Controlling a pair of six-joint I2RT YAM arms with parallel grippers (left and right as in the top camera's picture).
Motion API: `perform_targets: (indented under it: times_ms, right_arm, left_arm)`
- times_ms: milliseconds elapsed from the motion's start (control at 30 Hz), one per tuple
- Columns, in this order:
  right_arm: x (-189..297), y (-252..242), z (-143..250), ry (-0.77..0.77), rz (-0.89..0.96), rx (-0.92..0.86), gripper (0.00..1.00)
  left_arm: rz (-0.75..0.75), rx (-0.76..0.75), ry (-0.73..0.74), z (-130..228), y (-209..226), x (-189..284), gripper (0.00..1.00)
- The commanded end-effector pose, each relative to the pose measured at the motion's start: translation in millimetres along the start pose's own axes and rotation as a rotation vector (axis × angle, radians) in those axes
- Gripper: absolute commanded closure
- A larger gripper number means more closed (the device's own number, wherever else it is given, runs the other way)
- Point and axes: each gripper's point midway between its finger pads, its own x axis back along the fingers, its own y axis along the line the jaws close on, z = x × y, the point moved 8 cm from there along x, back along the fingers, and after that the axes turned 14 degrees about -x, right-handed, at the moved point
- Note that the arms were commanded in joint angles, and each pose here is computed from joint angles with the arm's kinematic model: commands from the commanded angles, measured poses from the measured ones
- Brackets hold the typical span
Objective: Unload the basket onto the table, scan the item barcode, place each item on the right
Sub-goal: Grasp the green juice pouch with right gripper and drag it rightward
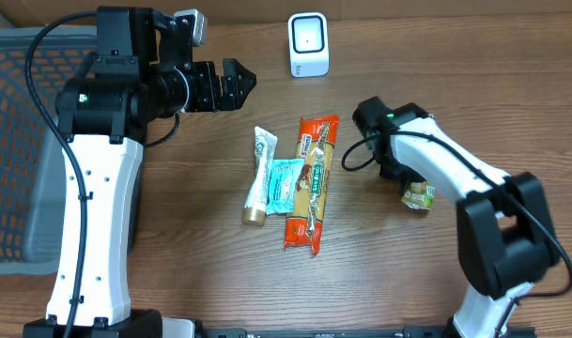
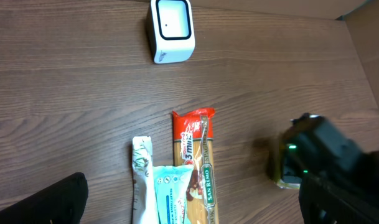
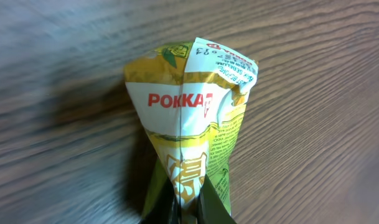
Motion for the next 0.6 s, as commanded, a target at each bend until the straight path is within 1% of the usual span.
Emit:
perform_targets:
  times_ms: [0,167,233,367,433,500,567]
  right_arm:
    - [-13.6,3.7,1.1,-0.042,0.083,0.011,0.96]
    - [-24.2,12.0,9.8,-0.01,0.103,0.045,0.96]
    - [-22.9,16.8,14.9,0.018,0.075,0.058,0.9]
    - [-17.9,28.2,26.2,0.075,0.007,0.069,0.82]
    - [-14.4,34.3,32.9,0.099,-0.026,0.082,0.76]
    - [-10.2,41.4,40.0,0.12,-0.064,0.121,0.7]
    - [-4.1,51.6,48.9,0.148,-0.126,0.19,0.63]
  left_arm:
    - [-0.002,-0.026,0.004,-1.1,-0.4,-2.8,0.0]
    - [-0.002,-0.026,0.004,-1.1,-0.4,-2.8,0.0]
    - [-0.002,-0.026,0.004,-1.1,-0.4,-2.8,0.0]
    - [-0.002,-0.026,0.004,-1.1,-0.4,-2.8,0.0]
    - [-0.002,-0.026,0.004,-1.1,-0.4,-2.8,0.01]
    - [-0.002,-0.026,0.004,-1.1,-0.4,-2.8,0.0]
    - [-0.002,-0.026,0.004,-1.1,-0.4,-2.8,0.0]
